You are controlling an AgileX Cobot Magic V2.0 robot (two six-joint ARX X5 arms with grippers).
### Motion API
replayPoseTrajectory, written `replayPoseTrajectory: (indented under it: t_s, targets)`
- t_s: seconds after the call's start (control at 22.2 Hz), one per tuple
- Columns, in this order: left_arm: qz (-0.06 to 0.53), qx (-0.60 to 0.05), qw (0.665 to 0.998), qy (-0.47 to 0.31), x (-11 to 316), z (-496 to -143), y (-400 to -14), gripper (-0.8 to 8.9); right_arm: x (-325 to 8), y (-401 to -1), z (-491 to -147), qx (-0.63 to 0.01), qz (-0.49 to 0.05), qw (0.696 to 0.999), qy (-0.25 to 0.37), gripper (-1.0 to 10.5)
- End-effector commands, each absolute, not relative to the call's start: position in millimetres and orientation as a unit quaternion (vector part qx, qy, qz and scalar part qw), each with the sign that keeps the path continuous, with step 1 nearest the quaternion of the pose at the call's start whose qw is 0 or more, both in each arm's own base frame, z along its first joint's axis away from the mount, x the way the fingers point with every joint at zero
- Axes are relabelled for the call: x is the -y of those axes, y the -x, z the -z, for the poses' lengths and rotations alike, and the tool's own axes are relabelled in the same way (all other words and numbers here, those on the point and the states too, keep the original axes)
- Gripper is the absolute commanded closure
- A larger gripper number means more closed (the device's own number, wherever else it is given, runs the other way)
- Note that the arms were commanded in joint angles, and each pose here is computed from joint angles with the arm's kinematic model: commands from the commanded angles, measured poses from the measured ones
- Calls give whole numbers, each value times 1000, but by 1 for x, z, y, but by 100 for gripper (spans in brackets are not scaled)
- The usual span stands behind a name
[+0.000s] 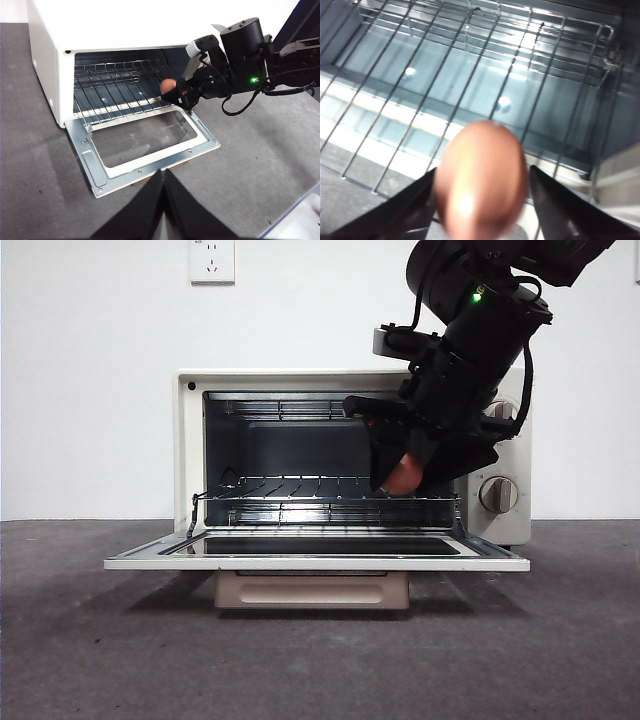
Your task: Eggoven
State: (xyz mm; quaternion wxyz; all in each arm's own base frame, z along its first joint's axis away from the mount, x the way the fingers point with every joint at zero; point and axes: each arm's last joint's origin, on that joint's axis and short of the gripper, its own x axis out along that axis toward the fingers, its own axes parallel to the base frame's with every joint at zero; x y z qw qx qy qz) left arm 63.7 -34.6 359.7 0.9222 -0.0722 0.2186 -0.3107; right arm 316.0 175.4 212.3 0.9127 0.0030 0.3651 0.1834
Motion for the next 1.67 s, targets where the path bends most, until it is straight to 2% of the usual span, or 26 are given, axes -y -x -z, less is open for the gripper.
replayPoseTrajectory:
  t_s: [0.05,0.23,0.45,0.59,0.72,0.9,1.08,1.31,1.67]
  targets:
    - [313,-215,922,72,35,-362,-64,807,-180,-319,-210,-368,-183,912,-5,649]
    - [314,-214,922,72,35,-362,-64,807,-178,-316,-219,-359,-184,915,-8,636]
    - [315,-207,924,73,36,-364,-68,807,-168,-298,-252,-343,-191,920,-15,636]
    - [313,-215,922,71,40,-363,-77,807,-160,-271,-285,-330,-204,921,-17,636]
    - [308,-224,922,70,50,-355,-105,807,-145,-230,-331,-277,-229,933,-28,636]
    - [290,-267,916,78,63,-323,-150,807,-119,-179,-369,-227,-250,940,-38,636]
    - [274,-293,912,86,65,-295,-175,807,-99,-150,-381,-216,-252,943,-35,636]
    - [281,-325,894,123,59,-262,-208,807,-80,-121,-389,-207,-253,944,-38,636]
    - [263,-386,869,163,46,-213,-253,807,-63,-96,-396,-181,-257,948,-47,636]
